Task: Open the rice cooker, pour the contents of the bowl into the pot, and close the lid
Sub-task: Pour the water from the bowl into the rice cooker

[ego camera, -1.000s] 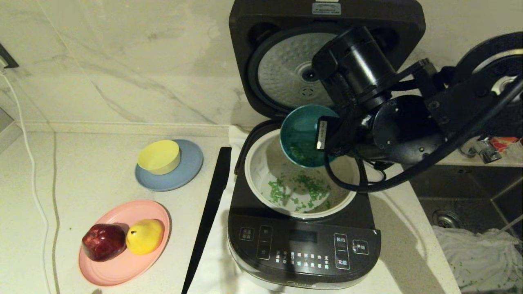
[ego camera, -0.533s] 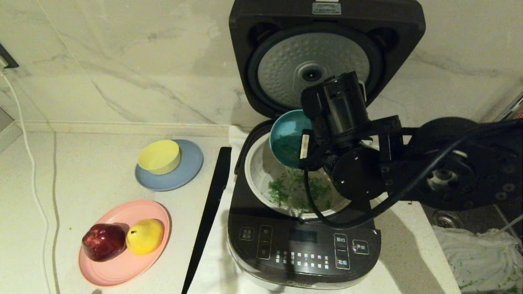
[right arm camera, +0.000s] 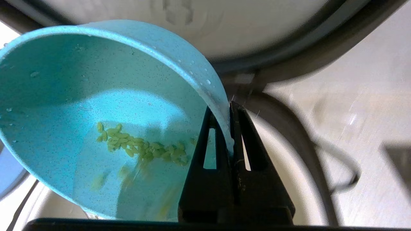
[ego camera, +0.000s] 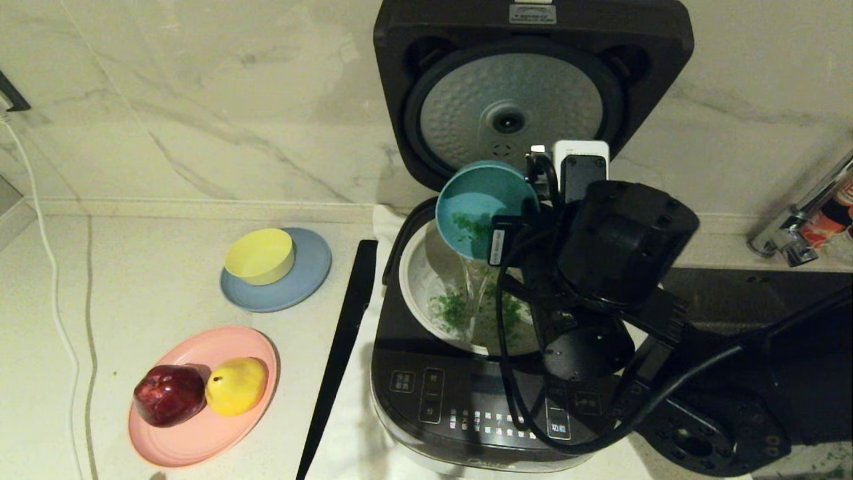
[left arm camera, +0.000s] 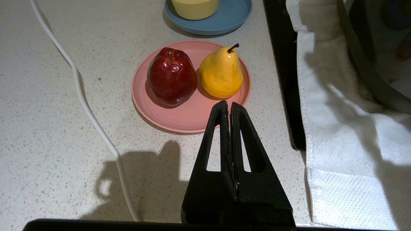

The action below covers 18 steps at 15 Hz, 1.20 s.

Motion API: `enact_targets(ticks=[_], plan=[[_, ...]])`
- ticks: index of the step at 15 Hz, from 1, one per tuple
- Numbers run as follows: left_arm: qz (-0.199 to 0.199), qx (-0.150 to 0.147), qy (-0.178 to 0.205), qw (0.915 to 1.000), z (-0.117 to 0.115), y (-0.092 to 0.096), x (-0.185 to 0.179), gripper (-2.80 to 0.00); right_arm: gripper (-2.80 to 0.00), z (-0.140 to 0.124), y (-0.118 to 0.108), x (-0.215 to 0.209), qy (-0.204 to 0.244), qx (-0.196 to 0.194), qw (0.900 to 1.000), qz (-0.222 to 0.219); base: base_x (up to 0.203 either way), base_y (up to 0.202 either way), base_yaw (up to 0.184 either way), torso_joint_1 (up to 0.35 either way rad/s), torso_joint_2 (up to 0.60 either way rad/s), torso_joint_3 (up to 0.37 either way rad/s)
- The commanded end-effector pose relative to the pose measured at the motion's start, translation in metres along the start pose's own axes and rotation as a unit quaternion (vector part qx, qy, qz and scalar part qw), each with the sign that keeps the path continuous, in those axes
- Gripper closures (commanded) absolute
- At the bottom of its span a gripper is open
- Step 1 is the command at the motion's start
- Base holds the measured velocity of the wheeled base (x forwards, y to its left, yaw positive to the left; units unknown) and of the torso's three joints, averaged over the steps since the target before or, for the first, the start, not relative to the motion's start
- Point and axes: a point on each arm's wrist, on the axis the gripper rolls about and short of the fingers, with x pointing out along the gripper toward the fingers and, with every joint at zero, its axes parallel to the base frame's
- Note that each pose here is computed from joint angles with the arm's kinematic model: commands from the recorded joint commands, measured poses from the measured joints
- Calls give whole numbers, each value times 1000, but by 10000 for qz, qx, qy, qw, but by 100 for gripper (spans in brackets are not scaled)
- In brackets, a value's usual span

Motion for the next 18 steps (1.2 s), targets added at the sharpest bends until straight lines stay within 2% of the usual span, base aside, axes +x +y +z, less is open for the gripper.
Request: enact_targets(ticks=[1, 2, 3, 6, 12, 15, 18], plan=[[-2, 3, -3, 10000, 0, 0, 0, 0, 0, -11, -5, -15, -627, 91, 9980, 6, 0, 0, 0, 0, 0, 0], [3, 3, -3, 10000, 0, 0, 0, 0, 0, -27, -3, -21, -531, -159, 9984, 100, 0, 0, 0, 0, 0, 0], [-4, 1, -3, 10000, 0, 0, 0, 0, 0, -35, -3, -24, -456, -243, 9985, 158, 0, 0, 0, 0, 0, 0], [-4, 3, -3, 10000, 0, 0, 0, 0, 0, -31, -4, -26, -480, -85, 9986, 191, 0, 0, 0, 0, 0, 0], [1, 0, -3, 10000, 0, 0, 0, 0, 0, -54, -5, -29, -244, -211, 9990, 306, 0, 0, 0, 0, 0, 0], [3, 3, -3, 10000, 0, 0, 0, 0, 0, -41, -7, -29, -359, -98, 9989, 282, 0, 0, 0, 0, 0, 0], [-3, -3, -3, 10000, 0, 0, 0, 0, 0, -65, -4, -30, -127, -359, 9987, 334, 0, 0, 0, 0, 0, 0]])
